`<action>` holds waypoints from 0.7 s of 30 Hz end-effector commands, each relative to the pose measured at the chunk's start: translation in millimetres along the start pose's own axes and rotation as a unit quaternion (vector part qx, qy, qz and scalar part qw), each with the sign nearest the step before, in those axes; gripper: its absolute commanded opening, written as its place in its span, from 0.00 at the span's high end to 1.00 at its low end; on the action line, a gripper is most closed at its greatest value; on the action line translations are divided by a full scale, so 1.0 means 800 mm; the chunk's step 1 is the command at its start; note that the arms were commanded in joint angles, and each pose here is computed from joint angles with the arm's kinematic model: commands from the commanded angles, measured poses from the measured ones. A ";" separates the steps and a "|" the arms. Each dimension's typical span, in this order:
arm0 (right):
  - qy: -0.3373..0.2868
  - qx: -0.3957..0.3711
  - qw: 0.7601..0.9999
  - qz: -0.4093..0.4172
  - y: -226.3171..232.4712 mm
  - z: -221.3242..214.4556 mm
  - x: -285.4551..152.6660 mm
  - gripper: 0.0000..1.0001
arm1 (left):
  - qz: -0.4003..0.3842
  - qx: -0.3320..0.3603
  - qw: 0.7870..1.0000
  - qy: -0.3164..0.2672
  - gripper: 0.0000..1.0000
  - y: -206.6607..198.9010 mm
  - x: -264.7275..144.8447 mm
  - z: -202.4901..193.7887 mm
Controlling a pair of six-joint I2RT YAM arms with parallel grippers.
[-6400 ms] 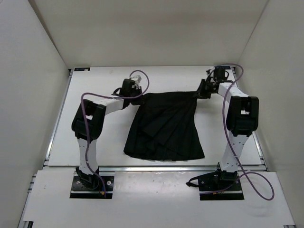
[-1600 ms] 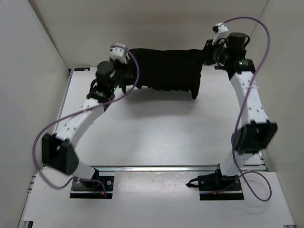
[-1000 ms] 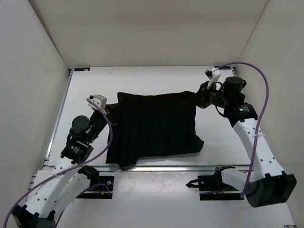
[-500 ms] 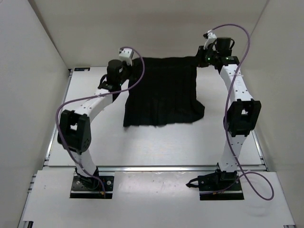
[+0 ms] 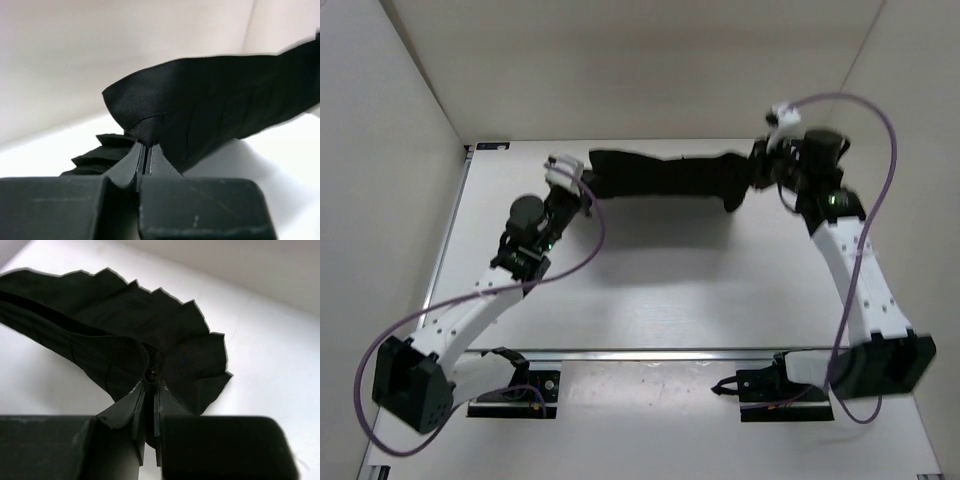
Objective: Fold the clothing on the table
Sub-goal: Fold the skirt
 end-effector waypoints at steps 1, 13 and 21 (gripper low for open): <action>0.082 0.032 0.996 -0.022 0.008 -0.120 -0.011 1.00 | 0.018 -0.034 0.996 0.078 1.00 -0.012 -0.051 -0.071; 0.259 0.208 0.942 0.040 -0.014 -0.268 0.073 1.00 | 0.079 -0.152 0.944 0.283 1.00 0.010 -0.080 -0.209; 0.300 0.258 0.918 0.009 -0.046 -0.305 0.096 1.00 | 0.041 -0.144 0.918 0.367 0.99 0.006 0.021 -0.255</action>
Point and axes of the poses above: each gripper's point midway between its finger pads, its own x axis out along the fingers, its own y axis along the line the jaws close on, z = x × y, the point moved 7 cm from there along -x, back along the fingers, and after that the axes turned 4 degrees about x, right-handed, at the moved point
